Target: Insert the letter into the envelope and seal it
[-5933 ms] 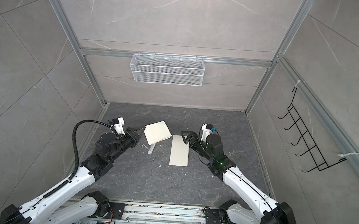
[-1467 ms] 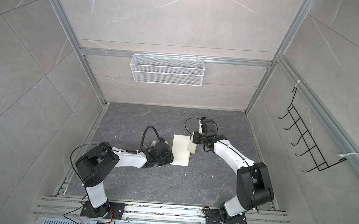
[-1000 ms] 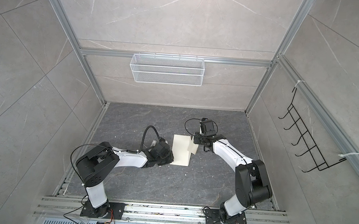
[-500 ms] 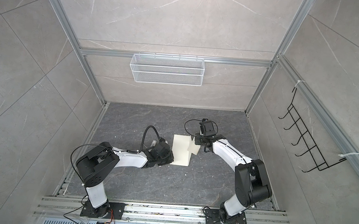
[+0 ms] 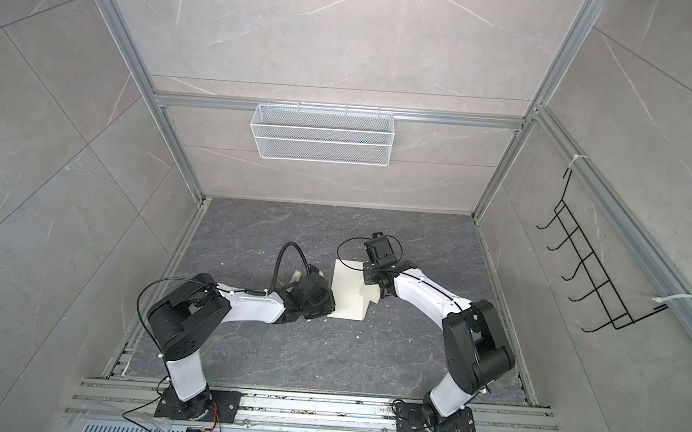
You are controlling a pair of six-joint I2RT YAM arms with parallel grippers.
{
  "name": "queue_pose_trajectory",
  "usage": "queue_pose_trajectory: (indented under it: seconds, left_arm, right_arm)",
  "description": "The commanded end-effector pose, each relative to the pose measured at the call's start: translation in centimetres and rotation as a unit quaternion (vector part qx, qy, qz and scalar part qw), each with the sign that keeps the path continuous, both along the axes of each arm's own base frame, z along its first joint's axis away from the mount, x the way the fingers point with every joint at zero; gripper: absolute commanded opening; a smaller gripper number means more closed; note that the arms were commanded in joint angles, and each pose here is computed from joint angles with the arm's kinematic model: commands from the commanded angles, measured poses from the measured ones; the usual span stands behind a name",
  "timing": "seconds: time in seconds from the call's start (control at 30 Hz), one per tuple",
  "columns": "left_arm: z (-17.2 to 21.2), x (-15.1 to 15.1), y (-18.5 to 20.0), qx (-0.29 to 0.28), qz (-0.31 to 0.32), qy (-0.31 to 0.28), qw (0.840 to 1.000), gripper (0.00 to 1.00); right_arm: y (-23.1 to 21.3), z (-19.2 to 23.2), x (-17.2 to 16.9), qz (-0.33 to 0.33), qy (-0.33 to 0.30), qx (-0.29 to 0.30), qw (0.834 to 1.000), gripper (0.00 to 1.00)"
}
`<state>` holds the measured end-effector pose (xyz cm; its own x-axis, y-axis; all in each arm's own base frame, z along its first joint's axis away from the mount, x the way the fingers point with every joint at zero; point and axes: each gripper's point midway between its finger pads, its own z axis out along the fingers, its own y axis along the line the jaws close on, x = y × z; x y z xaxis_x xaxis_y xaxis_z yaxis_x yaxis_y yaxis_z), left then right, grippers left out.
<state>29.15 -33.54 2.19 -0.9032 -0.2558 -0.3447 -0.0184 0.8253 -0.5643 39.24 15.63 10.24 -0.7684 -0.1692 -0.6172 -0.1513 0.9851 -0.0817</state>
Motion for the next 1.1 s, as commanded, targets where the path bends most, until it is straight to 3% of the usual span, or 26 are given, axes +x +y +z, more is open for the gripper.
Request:
queue_pose_trajectory:
  seconds: [0.0,0.6,1.07]
  left_arm:
    - [-1.7,-0.6,0.9,0.029,0.006,0.024,0.999,0.09]
    - [-1.8,-0.6,0.8,0.024,0.008,0.024,0.999,0.09]
    - [-1.6,-0.6,0.9,0.022,0.009,0.021,0.999,0.09]
  right_arm:
    - [-0.2,-1.0,-0.5,-0.002,0.022,-0.022,1.000,0.00]
    - [2.4,-2.1,-0.4,-0.007,0.047,0.084,0.995,0.00]
    - [1.4,-4.4,-0.5,-0.036,0.104,0.098,0.989,0.00]
